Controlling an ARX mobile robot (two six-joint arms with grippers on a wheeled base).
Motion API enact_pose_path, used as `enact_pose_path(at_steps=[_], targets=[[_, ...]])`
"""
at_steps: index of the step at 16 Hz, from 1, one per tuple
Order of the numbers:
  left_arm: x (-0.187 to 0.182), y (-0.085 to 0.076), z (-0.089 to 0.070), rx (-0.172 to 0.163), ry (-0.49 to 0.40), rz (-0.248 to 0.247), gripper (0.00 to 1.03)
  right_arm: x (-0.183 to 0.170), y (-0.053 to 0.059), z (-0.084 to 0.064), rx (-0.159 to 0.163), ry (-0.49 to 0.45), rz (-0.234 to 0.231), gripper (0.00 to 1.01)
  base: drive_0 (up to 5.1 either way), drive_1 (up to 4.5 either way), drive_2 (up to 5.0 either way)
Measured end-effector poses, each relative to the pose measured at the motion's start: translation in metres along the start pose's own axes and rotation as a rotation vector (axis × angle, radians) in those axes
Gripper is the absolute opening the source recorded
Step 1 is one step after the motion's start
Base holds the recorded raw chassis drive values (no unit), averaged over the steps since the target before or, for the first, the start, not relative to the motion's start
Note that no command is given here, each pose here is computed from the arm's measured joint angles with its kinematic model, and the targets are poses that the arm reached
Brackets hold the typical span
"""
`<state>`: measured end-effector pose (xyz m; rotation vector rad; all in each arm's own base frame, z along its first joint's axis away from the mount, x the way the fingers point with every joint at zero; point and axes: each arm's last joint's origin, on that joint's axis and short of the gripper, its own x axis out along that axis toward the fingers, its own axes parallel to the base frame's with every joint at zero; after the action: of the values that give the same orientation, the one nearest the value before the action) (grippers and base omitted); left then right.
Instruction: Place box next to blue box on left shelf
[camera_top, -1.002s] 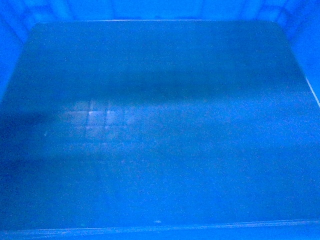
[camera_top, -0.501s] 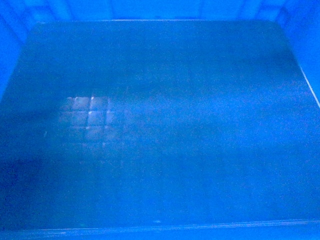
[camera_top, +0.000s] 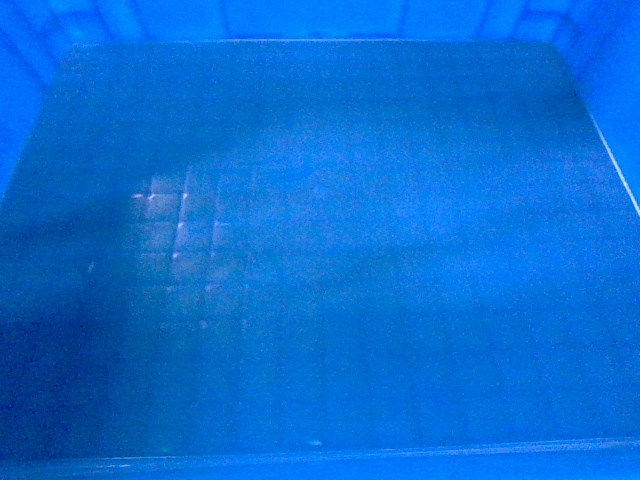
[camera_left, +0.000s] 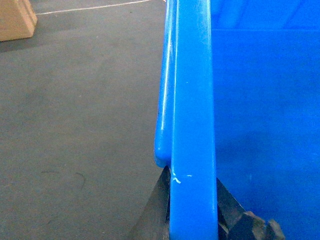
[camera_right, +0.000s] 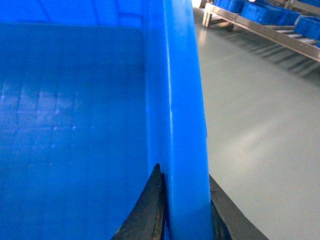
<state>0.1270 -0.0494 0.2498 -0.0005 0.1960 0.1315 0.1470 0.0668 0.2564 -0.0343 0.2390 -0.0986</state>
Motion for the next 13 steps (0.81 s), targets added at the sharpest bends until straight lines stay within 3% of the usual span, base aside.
enact_pose_path(at_steps=[13], targets=[[0.0000,0.0000,0.0000,0.000,0.000,0.000,0.09,0.0000,0.0000,0.0000,-0.001,0.000,0.000,0.12,0.0,0.00,0.0]])
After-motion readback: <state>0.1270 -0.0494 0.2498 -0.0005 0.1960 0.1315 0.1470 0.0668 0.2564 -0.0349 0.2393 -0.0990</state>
